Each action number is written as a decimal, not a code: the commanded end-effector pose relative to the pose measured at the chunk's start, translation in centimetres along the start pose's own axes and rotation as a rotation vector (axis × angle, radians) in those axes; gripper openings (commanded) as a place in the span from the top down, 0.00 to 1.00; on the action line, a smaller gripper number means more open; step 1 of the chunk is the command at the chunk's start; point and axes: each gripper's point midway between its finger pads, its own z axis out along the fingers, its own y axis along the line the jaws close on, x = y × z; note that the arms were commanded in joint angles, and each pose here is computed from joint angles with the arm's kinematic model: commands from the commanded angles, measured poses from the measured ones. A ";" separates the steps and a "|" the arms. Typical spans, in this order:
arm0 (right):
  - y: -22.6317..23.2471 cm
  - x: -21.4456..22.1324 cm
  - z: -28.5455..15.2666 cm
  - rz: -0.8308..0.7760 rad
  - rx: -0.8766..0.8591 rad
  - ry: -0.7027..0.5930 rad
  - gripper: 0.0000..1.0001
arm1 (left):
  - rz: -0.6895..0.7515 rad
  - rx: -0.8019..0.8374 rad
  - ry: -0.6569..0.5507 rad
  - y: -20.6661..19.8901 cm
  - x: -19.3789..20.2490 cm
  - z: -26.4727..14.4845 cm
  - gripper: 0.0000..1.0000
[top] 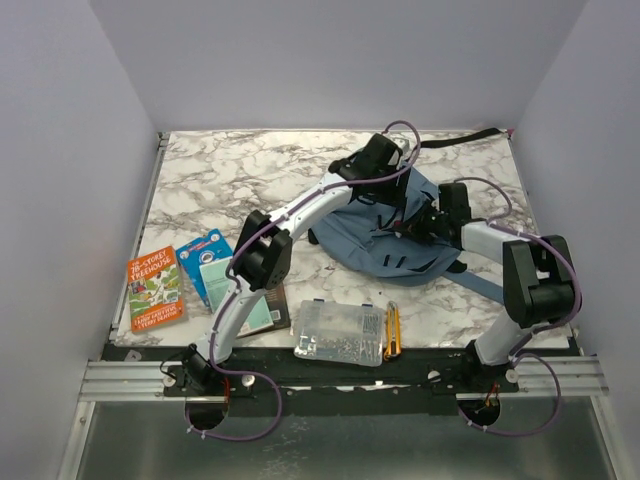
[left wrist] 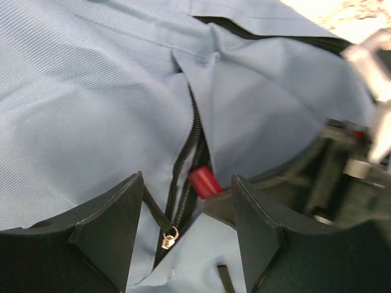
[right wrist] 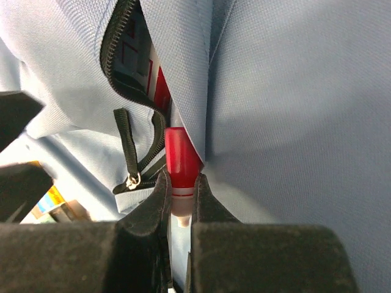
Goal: Pack the student bag
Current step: Place the stationery in the student bag.
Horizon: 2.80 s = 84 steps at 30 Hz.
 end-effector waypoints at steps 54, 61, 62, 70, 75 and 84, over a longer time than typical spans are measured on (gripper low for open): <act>0.9 -2.5 -0.8 0.046 0.020 -0.029 0.99 | -0.051 -0.019 0.024 -1.6 0.2 -1.8 0.70; -2.5 -2.5 -0.6 0.014 0.151 -0.087 0.99 | -0.123 0.024 0.071 -1.3 0.8 -4.8 0.63; -2.7 -2.8 -0.2 0.002 0.156 -0.094 0.99 | -0.134 0.039 0.076 -1.4 0.7 -5.4 0.61; 0.0 -6.3 2.9 -0.258 0.050 -0.093 0.99 | -0.161 0.091 0.125 -1.9 2.8 -10.0 0.44; 2.2 -7.2 2.9 -0.470 -0.071 -0.116 0.99 | -0.163 0.127 0.127 -2.6 4.2 -12.9 0.42; 6.6 -8.0 4.1 -0.684 -0.253 -0.142 0.79 | -0.167 0.198 0.095 -4.1 5.6 -17.1 0.42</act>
